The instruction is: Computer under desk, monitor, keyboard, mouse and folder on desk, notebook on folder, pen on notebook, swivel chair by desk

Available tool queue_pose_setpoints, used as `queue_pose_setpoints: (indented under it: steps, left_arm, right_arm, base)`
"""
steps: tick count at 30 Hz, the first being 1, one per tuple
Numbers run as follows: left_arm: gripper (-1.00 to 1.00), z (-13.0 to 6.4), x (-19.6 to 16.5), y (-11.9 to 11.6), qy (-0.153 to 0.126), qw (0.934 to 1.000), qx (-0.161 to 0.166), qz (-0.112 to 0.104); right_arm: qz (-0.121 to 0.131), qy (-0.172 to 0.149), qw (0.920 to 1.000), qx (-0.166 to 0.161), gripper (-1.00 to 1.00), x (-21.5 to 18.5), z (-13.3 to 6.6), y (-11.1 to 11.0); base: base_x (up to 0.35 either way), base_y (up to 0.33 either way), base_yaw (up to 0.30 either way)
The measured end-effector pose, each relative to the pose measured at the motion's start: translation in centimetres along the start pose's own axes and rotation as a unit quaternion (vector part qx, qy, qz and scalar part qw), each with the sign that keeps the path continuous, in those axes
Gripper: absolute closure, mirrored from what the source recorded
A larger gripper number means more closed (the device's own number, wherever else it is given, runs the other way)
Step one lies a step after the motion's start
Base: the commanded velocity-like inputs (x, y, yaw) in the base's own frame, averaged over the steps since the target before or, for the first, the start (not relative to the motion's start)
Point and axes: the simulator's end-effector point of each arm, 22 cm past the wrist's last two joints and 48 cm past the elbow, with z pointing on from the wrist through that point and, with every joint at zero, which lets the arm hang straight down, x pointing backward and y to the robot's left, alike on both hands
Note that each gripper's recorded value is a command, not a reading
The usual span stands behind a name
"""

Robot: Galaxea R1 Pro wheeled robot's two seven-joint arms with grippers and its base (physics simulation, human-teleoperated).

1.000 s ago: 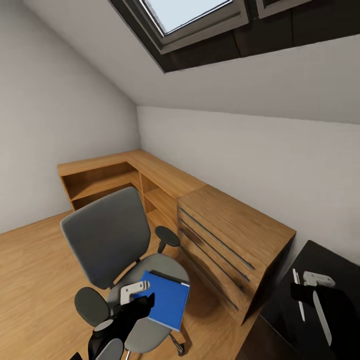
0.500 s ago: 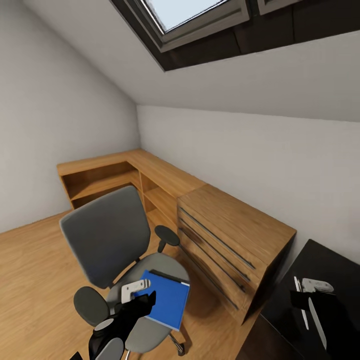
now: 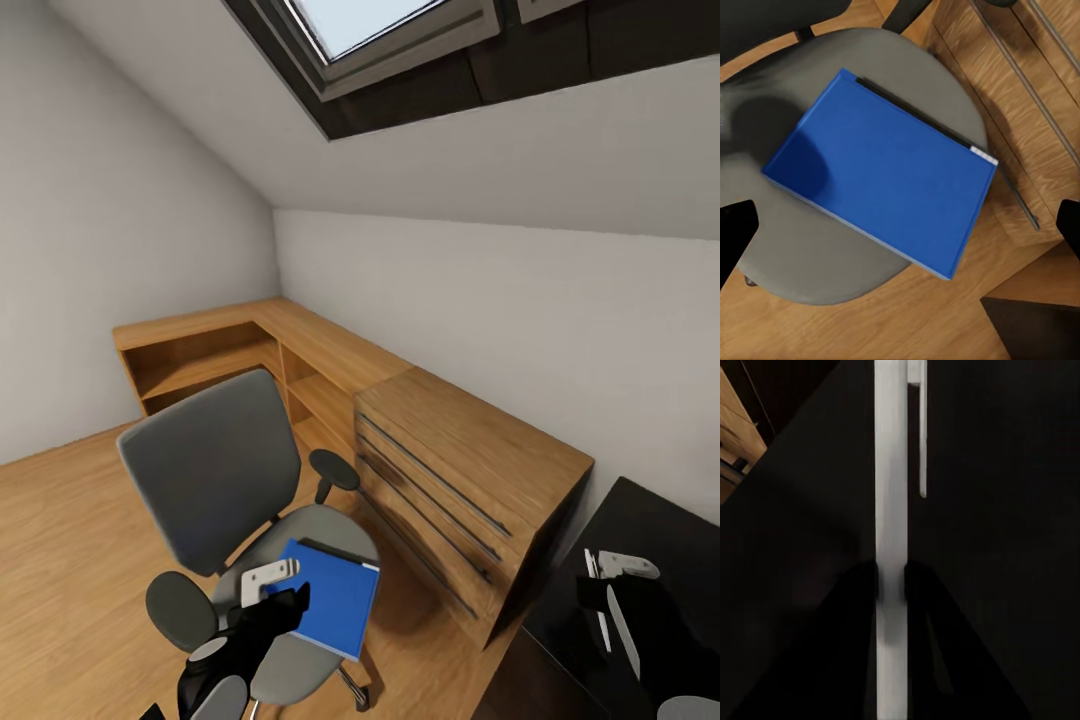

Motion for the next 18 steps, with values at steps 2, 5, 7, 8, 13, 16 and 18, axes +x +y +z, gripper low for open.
queue_pose_setpoints:
  steps: [2, 5, 7, 8, 13, 16, 18]
  left_arm:
    - [-1.00, 0.01, -0.02, 0.11, 0.000, 1.0000, -0.001, 0.000]
    - [-1.00, 0.02, -0.06, 0.18, -0.001, 1.0000, -0.001, 0.000]
    - [-1.00, 0.03, -0.07, 0.21, -0.001, 1.0000, -0.002, 0.000]
    - [-1.00, 0.03, -0.07, 0.23, -0.001, 1.0000, -0.002, 0.001]
    - [-1.00, 0.05, -0.06, 0.31, 0.000, 1.0000, -0.003, 0.000]
    - [-1.00, 0.06, -0.05, 0.33, 0.000, 1.0000, -0.003, 0.000]
    - [-1.00, 0.07, -0.06, 0.36, 0.000, 1.0000, -0.003, 0.000]
  right_arm:
    - [0.001, 0.001, 1.0000, -0.001, -1.00, 0.02, 0.00, 0.04]
    - [0.001, 0.002, 1.0000, -0.001, -1.00, 0.06, 0.00, 0.06]
    - [0.001, 0.002, 1.0000, -0.002, -1.00, 0.07, 0.00, 0.07]
    - [0.001, 0.002, 1.0000, -0.002, -1.00, 0.06, 0.00, 0.07]
    - [0.001, 0.001, 1.0000, -0.002, -1.00, -0.03, -0.04, 0.07]
    - [0.002, 0.000, 1.0000, -0.002, -1.00, -0.06, -0.05, 0.09]
    - [0.002, -0.002, 1.0000, -0.003, -1.00, -0.22, -0.11, 0.09]
  base:
    - [0.000, 0.000, 0.000]
    - [0.000, 0.000, 0.000]
    - [0.000, 0.000, 0.000]
    - [0.000, 0.000, 0.000]
    - [0.000, 0.000, 0.000]
    - [0.000, 0.000, 0.000]
    - [0.000, 0.000, 0.000]
